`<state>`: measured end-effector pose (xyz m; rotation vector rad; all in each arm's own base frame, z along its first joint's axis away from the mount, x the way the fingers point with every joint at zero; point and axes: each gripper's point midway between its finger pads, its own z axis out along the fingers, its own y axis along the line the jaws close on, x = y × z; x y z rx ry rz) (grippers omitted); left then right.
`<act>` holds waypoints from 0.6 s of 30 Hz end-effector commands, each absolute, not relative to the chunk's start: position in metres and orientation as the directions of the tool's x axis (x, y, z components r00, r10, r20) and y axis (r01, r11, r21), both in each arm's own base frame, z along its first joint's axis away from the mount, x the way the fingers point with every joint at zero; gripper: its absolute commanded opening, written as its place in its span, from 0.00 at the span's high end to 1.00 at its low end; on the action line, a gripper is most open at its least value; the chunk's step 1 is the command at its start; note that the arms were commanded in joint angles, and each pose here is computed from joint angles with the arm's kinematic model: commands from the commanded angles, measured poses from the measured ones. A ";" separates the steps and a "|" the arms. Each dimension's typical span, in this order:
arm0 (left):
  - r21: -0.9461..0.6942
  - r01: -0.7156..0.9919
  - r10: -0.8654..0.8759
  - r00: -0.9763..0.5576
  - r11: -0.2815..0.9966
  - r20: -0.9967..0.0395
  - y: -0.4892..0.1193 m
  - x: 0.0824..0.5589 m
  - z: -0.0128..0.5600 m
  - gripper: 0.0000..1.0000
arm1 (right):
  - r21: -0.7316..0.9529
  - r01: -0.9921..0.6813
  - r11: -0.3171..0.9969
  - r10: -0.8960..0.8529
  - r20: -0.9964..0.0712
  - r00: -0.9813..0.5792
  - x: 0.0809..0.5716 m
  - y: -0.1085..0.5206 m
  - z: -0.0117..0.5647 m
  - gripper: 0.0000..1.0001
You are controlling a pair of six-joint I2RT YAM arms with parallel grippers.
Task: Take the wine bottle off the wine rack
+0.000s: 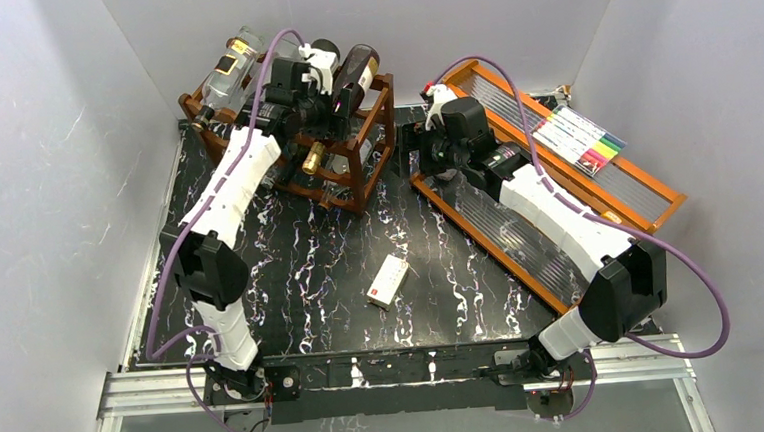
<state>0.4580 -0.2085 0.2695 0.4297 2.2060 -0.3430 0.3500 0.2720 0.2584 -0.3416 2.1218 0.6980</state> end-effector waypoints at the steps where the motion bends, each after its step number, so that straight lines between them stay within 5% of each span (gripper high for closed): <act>1: -0.036 0.407 0.221 -0.567 0.913 -0.794 -0.206 0.465 0.273 0.21 | 0.356 -0.506 0.786 0.049 -0.851 -0.523 0.348 0.272 0.294 0.02; 12: -0.017 0.394 0.238 -0.587 0.919 -0.774 -0.211 0.479 0.253 0.11 | 0.345 -0.508 0.789 0.042 -0.856 -0.516 0.344 0.267 0.294 0.02; 18: -0.032 0.396 0.232 -0.600 0.918 -0.765 -0.214 0.479 0.244 0.18 | 0.328 -0.507 0.797 0.033 -0.862 -0.505 0.345 0.265 0.293 0.02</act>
